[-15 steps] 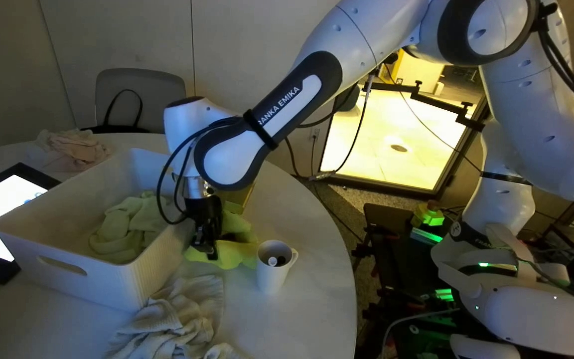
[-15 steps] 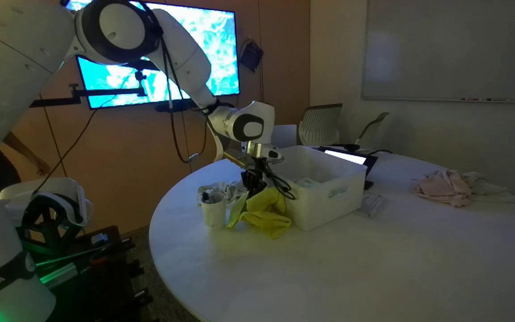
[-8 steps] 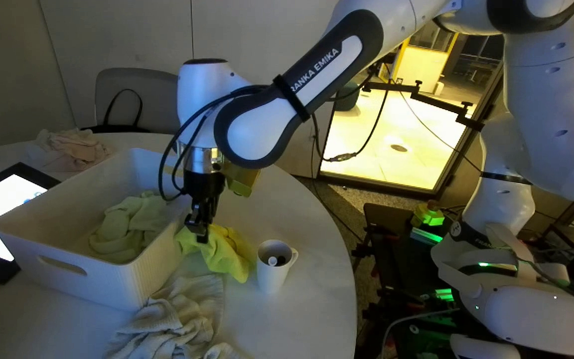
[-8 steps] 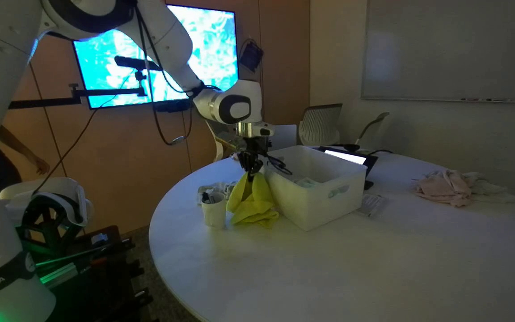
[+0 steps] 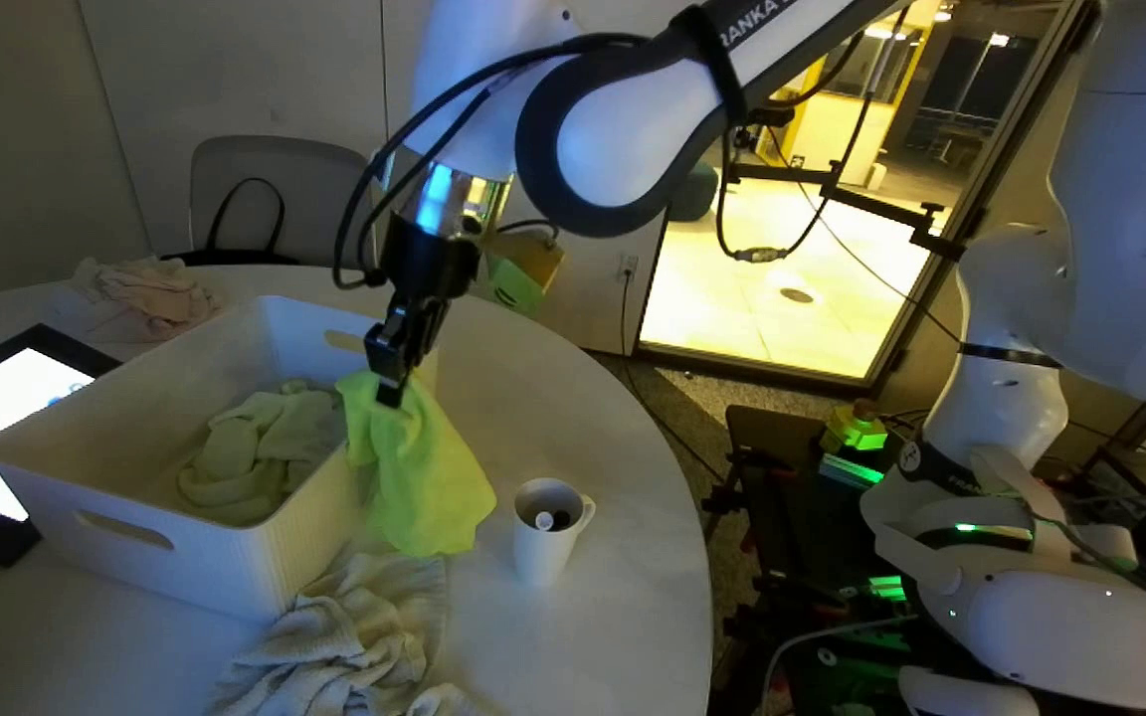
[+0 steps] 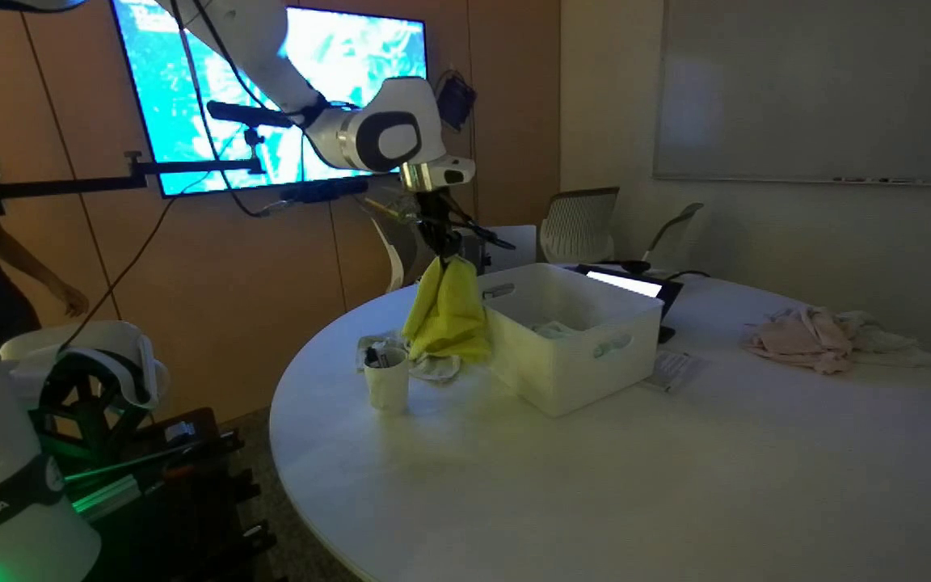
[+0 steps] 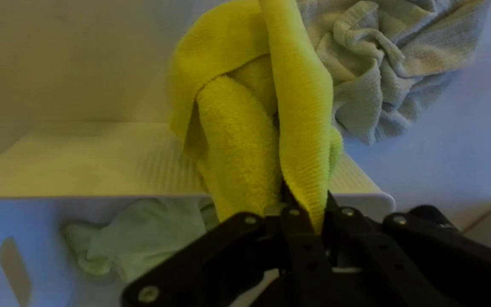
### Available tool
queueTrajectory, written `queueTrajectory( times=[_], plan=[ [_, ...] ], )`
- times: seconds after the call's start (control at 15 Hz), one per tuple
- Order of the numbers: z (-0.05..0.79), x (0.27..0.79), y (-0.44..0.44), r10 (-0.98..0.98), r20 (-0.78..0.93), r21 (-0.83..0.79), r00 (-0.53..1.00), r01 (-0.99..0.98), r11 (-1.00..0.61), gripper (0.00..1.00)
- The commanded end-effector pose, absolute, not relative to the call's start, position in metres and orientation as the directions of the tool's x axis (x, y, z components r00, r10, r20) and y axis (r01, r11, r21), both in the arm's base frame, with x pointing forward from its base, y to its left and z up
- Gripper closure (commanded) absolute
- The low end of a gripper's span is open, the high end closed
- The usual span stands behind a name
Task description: Put the green towel in the basket, then put the two markers in the cup, then put the other green towel in the basket, then the black tape in the cup, then the white towel in the basket
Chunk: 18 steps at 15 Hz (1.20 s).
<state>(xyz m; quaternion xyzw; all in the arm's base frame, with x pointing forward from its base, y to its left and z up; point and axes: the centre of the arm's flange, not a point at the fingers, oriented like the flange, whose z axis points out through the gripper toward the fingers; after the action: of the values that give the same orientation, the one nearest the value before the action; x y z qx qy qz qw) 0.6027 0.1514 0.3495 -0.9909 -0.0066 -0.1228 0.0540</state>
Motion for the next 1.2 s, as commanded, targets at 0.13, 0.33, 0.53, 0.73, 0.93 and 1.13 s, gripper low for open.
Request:
queueTrajectory(
  times=[0.13, 0.33, 0.53, 0.73, 0.93, 1.13],
  plan=[
    [0.437, 0.581, 0.164, -0.104, 0.345, -0.183, 0.933, -0.042, -0.982, 0.9],
    [0.461, 0.577, 0.174, -0.122, 0.228, -0.251, 0.966, -0.063, -0.966, 0.89],
    [0.467, 0.587, 0.168, -0.308, 0.22, -0.201, 0.926, -0.265, -0.943, 0.92],
    [0.473, 0.59, 0.165, -0.429, 0.281, -0.151, 0.858, -0.402, -0.903, 0.91],
    [0.48, 0.586, 0.171, -0.504, 0.268, -0.081, 0.821, -0.502, -0.861, 0.91],
    [0.486, 0.579, 0.17, -0.421, 0.108, -0.115, 0.901, -0.409, -0.905, 0.91]
  ],
)
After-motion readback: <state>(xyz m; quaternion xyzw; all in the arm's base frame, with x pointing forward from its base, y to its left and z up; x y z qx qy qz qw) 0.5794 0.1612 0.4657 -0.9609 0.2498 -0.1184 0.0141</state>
